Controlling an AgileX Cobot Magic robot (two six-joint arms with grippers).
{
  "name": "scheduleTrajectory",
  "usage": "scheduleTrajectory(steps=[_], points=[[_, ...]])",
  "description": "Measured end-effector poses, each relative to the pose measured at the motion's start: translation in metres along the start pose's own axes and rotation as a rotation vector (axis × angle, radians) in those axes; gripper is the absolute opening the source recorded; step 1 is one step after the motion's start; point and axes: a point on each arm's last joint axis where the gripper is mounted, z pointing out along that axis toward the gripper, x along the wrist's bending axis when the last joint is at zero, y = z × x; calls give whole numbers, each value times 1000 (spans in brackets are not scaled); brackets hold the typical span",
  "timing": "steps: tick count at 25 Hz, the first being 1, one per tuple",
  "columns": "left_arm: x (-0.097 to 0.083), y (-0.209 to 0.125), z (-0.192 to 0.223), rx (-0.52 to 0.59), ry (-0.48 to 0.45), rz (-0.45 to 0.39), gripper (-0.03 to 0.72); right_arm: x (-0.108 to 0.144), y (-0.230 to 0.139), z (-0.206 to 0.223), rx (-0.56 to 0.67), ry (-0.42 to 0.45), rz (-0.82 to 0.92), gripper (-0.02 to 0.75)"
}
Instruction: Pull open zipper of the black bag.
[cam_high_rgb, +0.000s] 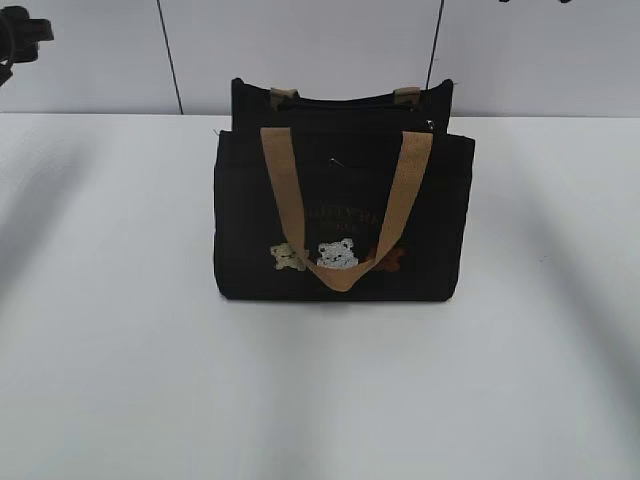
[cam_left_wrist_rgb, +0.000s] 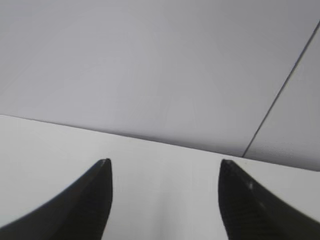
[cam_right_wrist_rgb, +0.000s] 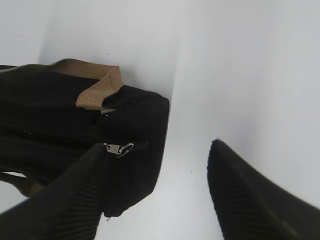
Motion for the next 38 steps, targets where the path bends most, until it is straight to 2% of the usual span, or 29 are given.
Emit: scheduleTrajectory(steps=[2, 4, 7, 9, 14, 17, 19, 23, 25, 29, 32, 38], points=[[10, -2, 0, -13, 104, 4, 494, 0, 0, -1, -2, 0, 0, 470], [20, -3, -2, -6, 211, -47, 495, 0, 0, -2, -3, -1, -2, 470], [29, -13, -5, 96, 311, -78, 495, 0, 0, -3, -5, -1, -3, 470], [25, -22, -6, 204, 280, -46, 495, 0, 0, -3, -6, -1, -4, 470], [-15, -35, -23, 433, 79, 104, 495, -2, 0, -4, -8, -4, 2, 470], [-37, -25, -44, 536, -24, 123, 495, -12, 1, -5, -11, -13, 31, 470], [-42, -15, -59, 592, -70, 108, 495, -28, 1, -7, -16, -33, 65, 470], [-42, -3, -88, 684, -102, 99, 491, -60, -7, -7, 5, -78, 108, 470], [-40, 3, -104, 709, -98, 105, 489, -67, -21, -4, 50, -87, 99, 470], [-33, 13, -140, 731, -93, 106, 489, -62, -60, -16, 116, -76, 38, 470], [-24, 8, -170, 758, -78, 118, 489, -54, -93, -40, 115, -74, 22, 470], [-5, -11, -241, 664, -90, 113, 489, -34, -166, -95, 24, -57, 19, 470]])
